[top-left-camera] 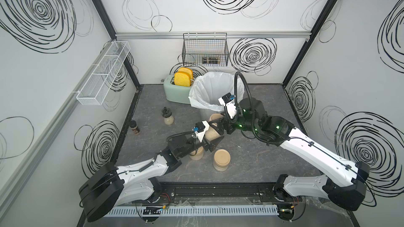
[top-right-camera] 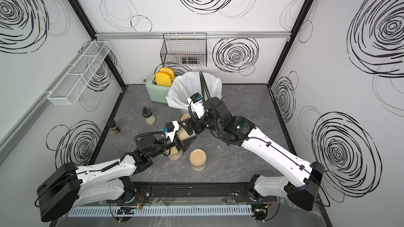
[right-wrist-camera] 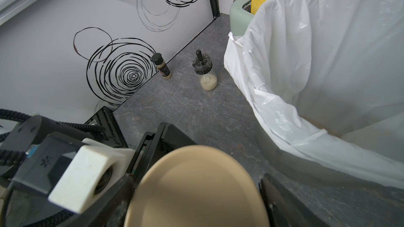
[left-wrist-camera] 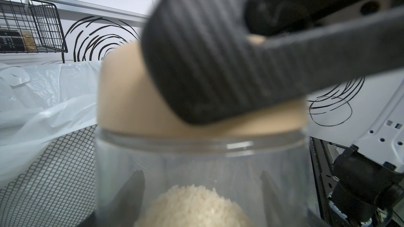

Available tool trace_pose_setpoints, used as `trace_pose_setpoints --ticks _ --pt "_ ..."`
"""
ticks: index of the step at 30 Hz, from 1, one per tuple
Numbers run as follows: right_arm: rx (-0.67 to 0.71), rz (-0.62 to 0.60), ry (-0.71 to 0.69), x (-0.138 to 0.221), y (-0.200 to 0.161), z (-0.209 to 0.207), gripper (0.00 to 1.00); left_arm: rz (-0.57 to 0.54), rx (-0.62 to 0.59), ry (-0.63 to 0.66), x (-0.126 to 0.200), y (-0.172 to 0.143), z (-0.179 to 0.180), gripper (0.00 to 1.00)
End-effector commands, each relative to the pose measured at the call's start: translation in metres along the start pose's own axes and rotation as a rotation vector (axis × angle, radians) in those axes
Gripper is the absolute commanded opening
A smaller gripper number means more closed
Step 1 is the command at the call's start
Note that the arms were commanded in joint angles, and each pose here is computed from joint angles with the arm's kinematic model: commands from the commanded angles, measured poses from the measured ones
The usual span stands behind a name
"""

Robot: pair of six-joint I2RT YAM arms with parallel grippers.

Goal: Empty moldy rice from jars
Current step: Unscrew the lid from the jar.

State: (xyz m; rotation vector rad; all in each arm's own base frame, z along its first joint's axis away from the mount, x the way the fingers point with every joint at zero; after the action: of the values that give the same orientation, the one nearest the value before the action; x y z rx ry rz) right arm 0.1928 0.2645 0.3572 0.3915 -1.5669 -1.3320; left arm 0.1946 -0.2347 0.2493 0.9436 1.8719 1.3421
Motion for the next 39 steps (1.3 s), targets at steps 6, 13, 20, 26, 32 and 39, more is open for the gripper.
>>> trace_pose_setpoints --ticks 6,13,20,26,32,39 --pt "0.013 -0.004 -0.007 0.005 -0.006 0.001 0.77 -0.203 -0.042 -0.065 0.005 0.053 -0.016 0.58" --pt "0.017 -0.022 0.041 0.007 -0.01 0.005 0.64 -0.191 -0.024 -0.125 0.007 0.058 -0.02 0.56" --pt "0.108 -0.1 0.179 0.019 -0.002 0.017 0.62 -0.144 0.026 -0.307 0.014 0.074 -0.03 0.56" --pt "0.178 -0.169 0.31 0.031 0.009 0.026 0.61 -0.146 0.077 -0.483 0.027 0.099 -0.043 0.54" --pt "0.26 -0.222 0.439 0.041 0.02 0.035 0.61 -0.163 0.068 -0.563 0.038 0.115 -0.054 0.54" --pt "0.308 -0.235 0.539 0.041 0.027 0.042 0.59 -0.191 0.11 -0.653 0.044 0.127 -0.06 0.54"
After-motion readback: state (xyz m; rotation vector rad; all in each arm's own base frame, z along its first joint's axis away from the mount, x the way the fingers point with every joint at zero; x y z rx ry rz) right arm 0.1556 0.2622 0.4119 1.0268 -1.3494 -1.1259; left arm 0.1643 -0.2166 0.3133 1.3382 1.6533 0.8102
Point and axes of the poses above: each gripper's point midway between its finger pads, its own x axis back along the fingers, its own z axis along the line the jaws close on, y = z × x, the point moved 7 cm from there along x, back along the fingers, and after that the axes turned 13 degrees about x, right-handed, at the moved point
